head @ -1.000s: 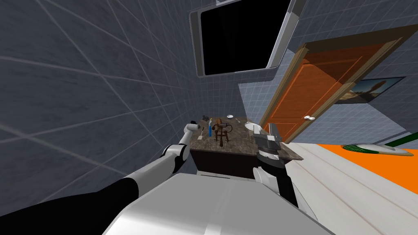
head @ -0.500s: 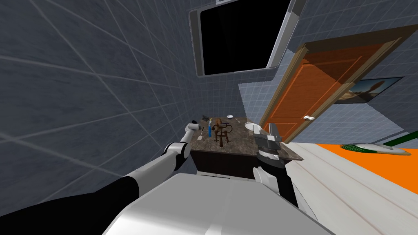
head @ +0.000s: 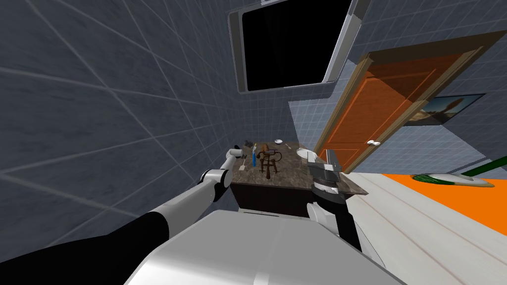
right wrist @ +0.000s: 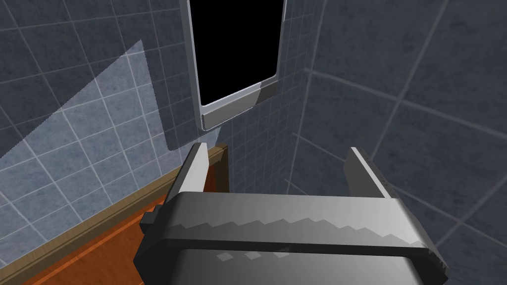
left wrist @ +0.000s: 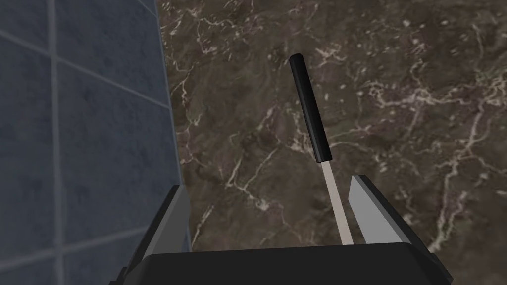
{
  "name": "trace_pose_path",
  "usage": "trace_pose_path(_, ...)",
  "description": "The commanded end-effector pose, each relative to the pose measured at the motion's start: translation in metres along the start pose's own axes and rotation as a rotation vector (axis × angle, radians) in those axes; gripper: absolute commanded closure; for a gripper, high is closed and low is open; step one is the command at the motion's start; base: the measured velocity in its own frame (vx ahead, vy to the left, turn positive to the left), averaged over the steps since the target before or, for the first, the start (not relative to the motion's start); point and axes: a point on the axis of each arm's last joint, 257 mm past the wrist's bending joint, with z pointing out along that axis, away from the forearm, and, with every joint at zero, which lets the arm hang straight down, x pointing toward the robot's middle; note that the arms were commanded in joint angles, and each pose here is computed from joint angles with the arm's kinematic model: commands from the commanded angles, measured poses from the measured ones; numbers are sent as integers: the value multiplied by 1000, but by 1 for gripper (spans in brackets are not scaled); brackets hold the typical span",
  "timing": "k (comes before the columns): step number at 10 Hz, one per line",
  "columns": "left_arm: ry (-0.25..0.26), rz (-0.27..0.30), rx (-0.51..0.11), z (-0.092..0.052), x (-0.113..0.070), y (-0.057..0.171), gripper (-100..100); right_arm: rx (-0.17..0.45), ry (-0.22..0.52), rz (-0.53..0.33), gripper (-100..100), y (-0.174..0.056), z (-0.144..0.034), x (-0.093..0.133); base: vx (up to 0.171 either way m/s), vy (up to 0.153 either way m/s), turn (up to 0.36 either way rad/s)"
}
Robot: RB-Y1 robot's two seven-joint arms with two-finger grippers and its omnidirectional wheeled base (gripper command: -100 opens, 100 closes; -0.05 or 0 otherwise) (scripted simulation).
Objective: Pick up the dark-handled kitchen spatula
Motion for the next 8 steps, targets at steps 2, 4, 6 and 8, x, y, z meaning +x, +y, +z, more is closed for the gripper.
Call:
trace_pose_path(2, -47, -23, -20, 3, -12, 8, -100, 0, 0, 0, 0, 0, 0, 0, 14, 2, -2)
trace_pose_path(4, -103, -64, -44, 2, -23, 17, -100, 0, 0, 0, 0, 0, 0, 0, 15, 1, -12)
trace_pose_path(6, -156, -101, -63, 1, -33, 26, -100, 0, 0, 0, 0, 0, 0, 0, 18, 2, -14)
trace_pose_path(8, -248, -166, -91, -4, -51, 38, -100, 0, 0, 0, 0, 0, 0, 0, 23, -5, -21)
